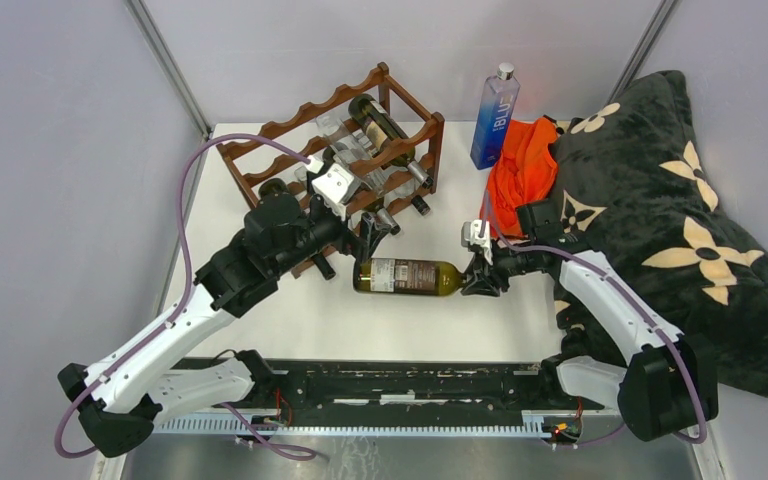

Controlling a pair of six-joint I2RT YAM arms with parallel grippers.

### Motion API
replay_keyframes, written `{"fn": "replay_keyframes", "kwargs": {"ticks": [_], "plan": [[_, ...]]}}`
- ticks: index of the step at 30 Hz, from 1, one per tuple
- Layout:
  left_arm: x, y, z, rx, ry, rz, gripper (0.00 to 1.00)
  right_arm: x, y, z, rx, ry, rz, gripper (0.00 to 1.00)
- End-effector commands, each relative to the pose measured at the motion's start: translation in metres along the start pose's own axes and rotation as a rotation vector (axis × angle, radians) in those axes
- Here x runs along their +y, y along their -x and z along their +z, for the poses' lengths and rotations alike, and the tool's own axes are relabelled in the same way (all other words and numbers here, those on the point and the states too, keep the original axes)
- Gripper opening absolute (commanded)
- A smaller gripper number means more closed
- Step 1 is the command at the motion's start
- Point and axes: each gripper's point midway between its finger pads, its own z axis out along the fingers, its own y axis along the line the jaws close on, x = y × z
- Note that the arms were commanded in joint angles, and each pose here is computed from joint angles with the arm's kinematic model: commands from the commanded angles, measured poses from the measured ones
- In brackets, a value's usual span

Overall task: Put the wine bottle on the wine rack
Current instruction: Place the wine bottle in the wine rack.

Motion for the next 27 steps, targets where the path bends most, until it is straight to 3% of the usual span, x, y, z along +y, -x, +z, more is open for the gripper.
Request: {"fn": "replay_keyframes", "kwargs": {"ticks": [1,14,27], "plan": [[0.007,0.034,-0.009,-0.090,0.037,-0.030,1.00,0.003,0.050,-0.004,-0.145,-0.003,-0.059,0.00],[0.015,0.039,-0.011,-0.095,0.083,-0.020,1.00,-0.035,0.096,0.009,-0.264,-0.139,0.113,0.00],[0.017,0.037,-0.015,-0.092,0.093,-0.012,1.00,-0.065,0.113,0.027,-0.331,-0.199,0.221,0.00]]}}
